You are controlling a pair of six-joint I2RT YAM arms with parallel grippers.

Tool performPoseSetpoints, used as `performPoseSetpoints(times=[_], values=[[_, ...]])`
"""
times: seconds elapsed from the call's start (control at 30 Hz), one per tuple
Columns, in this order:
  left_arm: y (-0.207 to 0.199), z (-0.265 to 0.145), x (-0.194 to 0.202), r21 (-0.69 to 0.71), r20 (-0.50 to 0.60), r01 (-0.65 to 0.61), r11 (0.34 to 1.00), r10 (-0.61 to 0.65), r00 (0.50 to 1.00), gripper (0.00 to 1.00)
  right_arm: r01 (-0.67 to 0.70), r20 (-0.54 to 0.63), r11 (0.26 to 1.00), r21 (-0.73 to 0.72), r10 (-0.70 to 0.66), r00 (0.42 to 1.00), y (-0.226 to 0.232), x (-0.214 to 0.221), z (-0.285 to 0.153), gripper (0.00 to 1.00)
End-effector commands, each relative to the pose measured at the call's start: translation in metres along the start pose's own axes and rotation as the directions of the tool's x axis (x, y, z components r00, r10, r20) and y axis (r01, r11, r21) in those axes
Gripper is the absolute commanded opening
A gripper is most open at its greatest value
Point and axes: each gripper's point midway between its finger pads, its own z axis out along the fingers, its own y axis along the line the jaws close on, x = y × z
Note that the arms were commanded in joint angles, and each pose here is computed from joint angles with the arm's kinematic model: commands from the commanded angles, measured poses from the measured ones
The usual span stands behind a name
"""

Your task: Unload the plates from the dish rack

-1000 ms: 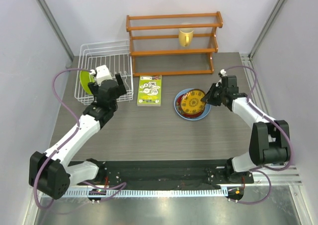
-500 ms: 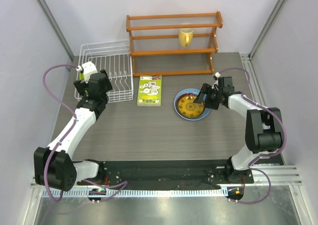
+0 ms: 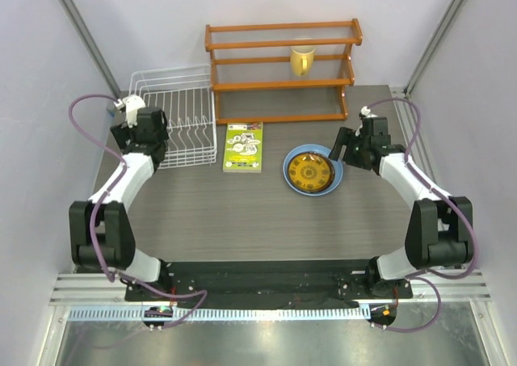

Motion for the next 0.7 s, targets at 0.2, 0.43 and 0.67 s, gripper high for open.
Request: performPoseSetpoints(times=[0.2, 0.43, 0.67], values=[[0.003, 0.059, -0.028, -0.06, 0.057, 0.077, 0.995, -0.074, 0.996, 0.99, 0.045, 0.131, 0.999, 0.018, -0.047, 0.99, 0.005, -0.039, -0.027, 0.84], [-0.001, 0.079, -0.03, -0.046, 0.037, 0.09, 0.995, -0.089, 0.995, 0.7, 0.048, 0.098, 0.998, 0.027, -0.051, 0.994, 0.002, -0.034, -0.015, 0.83], [-0.002, 0.088, -0.024, -0.032, 0.014, 0.095, 0.995, -0.094, 0.995, 0.59, 0.052, 0.091, 0.998, 0.025, -0.054, 0.994, 0.002, -0.032, -0.015, 0.83]])
